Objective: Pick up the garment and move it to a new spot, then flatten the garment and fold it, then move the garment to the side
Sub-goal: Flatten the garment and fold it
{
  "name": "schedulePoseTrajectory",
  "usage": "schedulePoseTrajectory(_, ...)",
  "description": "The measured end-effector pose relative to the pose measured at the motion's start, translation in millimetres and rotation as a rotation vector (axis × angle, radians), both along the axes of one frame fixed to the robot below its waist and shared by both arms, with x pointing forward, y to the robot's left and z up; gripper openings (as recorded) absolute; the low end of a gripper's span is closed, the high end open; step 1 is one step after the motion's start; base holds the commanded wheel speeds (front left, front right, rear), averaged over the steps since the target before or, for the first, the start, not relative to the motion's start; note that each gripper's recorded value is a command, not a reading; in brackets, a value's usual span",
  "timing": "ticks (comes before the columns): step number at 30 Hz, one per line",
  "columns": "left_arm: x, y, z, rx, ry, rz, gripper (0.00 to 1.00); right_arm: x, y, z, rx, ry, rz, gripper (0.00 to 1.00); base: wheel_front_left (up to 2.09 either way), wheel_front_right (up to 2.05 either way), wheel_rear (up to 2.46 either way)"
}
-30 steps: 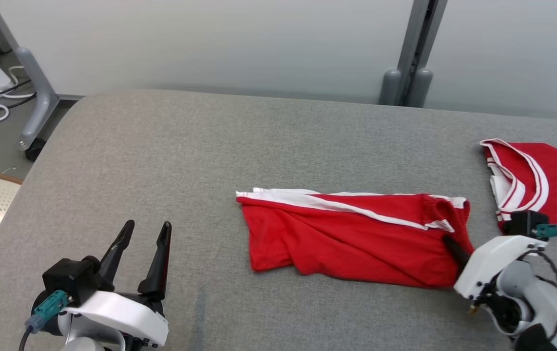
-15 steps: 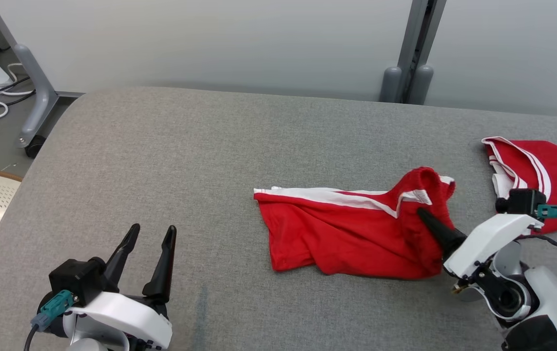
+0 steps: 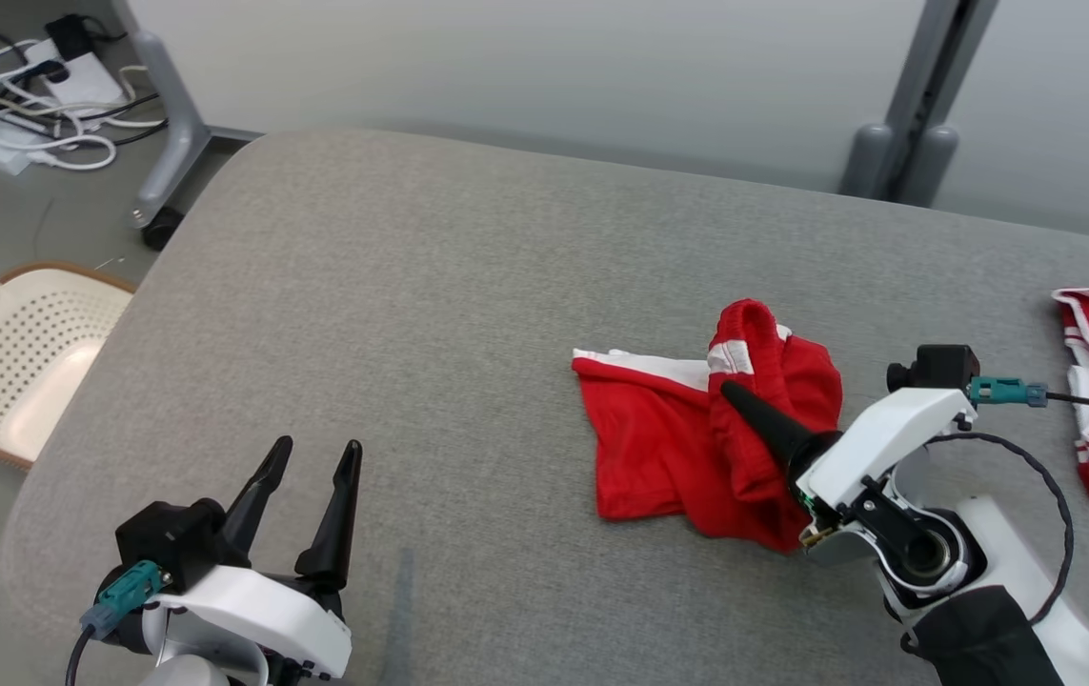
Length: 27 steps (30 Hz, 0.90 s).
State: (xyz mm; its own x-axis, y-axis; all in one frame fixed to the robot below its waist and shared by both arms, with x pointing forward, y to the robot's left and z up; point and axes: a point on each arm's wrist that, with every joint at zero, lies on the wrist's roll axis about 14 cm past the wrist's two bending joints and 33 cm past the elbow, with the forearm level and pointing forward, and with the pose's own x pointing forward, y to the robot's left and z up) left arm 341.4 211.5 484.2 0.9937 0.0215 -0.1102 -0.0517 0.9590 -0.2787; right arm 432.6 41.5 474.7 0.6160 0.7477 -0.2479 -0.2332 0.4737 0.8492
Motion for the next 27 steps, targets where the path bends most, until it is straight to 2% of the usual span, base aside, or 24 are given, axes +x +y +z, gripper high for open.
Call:
schedulePoseTrajectory(6,-9,6,-8,-0.006,0.021,0.027,1.0,4,28,-7,0.011,0.034,0.035,0.0,0.0,0.0,0.0)
schedulePoseTrajectory(12,-11,12,-11,-0.006,0.03,0.048,1.0,-1,45,-25,-0.036,0.077,0.086,0.0,0.0,0.0,0.0)
schedulePoseTrajectory(13,-11,12,-12,-0.007,0.03,0.046,1.0,-3,46,-26,-0.04,0.079,0.094,0.2,0.0,0.0,0.0)
schedulePoseTrajectory(14,-11,12,-12,-0.007,0.029,0.047,1.0,-5,48,-27,-0.043,0.082,0.099,0.35,0.0,0.0,0.0)
schedulePoseTrajectory(15,-11,13,-11,-0.007,0.027,0.049,1.0,-6,48,-28,-0.042,0.084,0.099,0.58,0.0,0.0,0.0)
schedulePoseTrajectory(16,-10,13,-11,-0.007,0.026,0.05,1.0,-7,49,-28,-0.04,0.089,0.102,0.95,0.0,0.0,0.0)
schedulePoseTrajectory(17,-10,12,-11,-0.009,0.024,0.049,1.0,-10,50,-29,-0.041,0.092,0.109,1.0,0.0,0.0,0.0)
schedulePoseTrajectory(22,-6,9,-8,-0.01,0.012,0.037,1.0,-14,54,-16,-0.011,0.07,0.116,1.0,0.0,0.0,0.0)
schedulePoseTrajectory(27,-2,5,-1,-0.007,-0.014,0.021,1.0,-5,46,11,0.01,-0.031,0.073,1.0,0.0,0.0,0.0)
